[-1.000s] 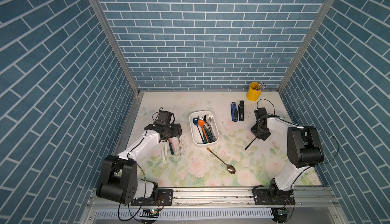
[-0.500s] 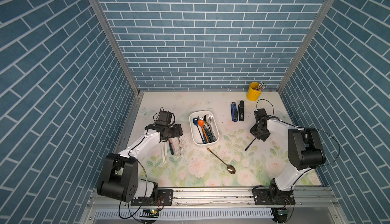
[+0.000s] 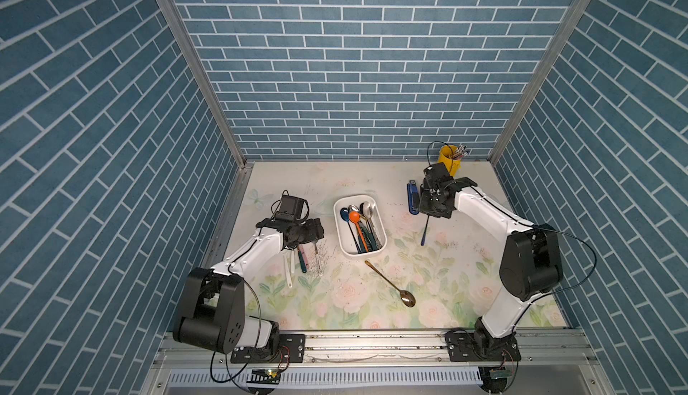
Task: Put the spoon into the storage box
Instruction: Pick up the spoon from the center of the board, then place the spoon in the storage box, then pick up the spoon from the center of the board.
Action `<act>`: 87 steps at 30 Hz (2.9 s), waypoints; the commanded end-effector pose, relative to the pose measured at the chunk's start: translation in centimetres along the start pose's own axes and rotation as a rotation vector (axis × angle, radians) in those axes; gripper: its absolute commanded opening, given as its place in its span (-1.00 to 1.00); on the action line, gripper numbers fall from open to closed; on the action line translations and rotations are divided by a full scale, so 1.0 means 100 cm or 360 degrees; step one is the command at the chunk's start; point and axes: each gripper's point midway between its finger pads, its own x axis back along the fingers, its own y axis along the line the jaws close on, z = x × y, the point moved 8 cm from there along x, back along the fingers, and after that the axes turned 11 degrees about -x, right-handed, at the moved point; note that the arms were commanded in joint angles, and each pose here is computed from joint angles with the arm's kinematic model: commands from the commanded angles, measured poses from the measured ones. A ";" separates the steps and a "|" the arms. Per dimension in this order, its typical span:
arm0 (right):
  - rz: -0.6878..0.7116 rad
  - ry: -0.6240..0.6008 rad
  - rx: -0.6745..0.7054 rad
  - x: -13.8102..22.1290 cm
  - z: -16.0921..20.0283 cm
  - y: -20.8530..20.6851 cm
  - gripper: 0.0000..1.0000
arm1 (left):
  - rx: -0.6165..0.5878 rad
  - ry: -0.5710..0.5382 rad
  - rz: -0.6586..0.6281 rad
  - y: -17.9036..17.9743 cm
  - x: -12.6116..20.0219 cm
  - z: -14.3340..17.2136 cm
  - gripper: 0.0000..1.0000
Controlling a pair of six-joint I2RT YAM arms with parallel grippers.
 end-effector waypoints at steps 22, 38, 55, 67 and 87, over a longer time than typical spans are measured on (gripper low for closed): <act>-0.0240 0.0357 0.0705 -0.053 0.074 0.155 -0.98 | 0.0134 0.0124 -0.0062 0.024 -0.005 0.035 0.66; -0.0099 0.0501 0.0764 -0.092 0.101 0.147 -0.92 | 0.0141 0.0141 -0.0060 0.026 -0.006 0.044 0.65; -0.0220 0.0294 0.0752 -0.025 0.074 0.153 -0.50 | 0.0100 0.0202 -0.0116 0.010 -0.009 0.049 0.61; -0.0240 0.0117 0.0660 0.003 0.052 0.103 -0.47 | 0.0095 0.0313 -0.0207 -0.006 -0.022 0.058 0.52; -0.0211 0.0186 0.0526 -0.019 0.046 0.040 -0.47 | 0.0104 0.0552 -0.0372 -0.014 -0.045 0.079 0.02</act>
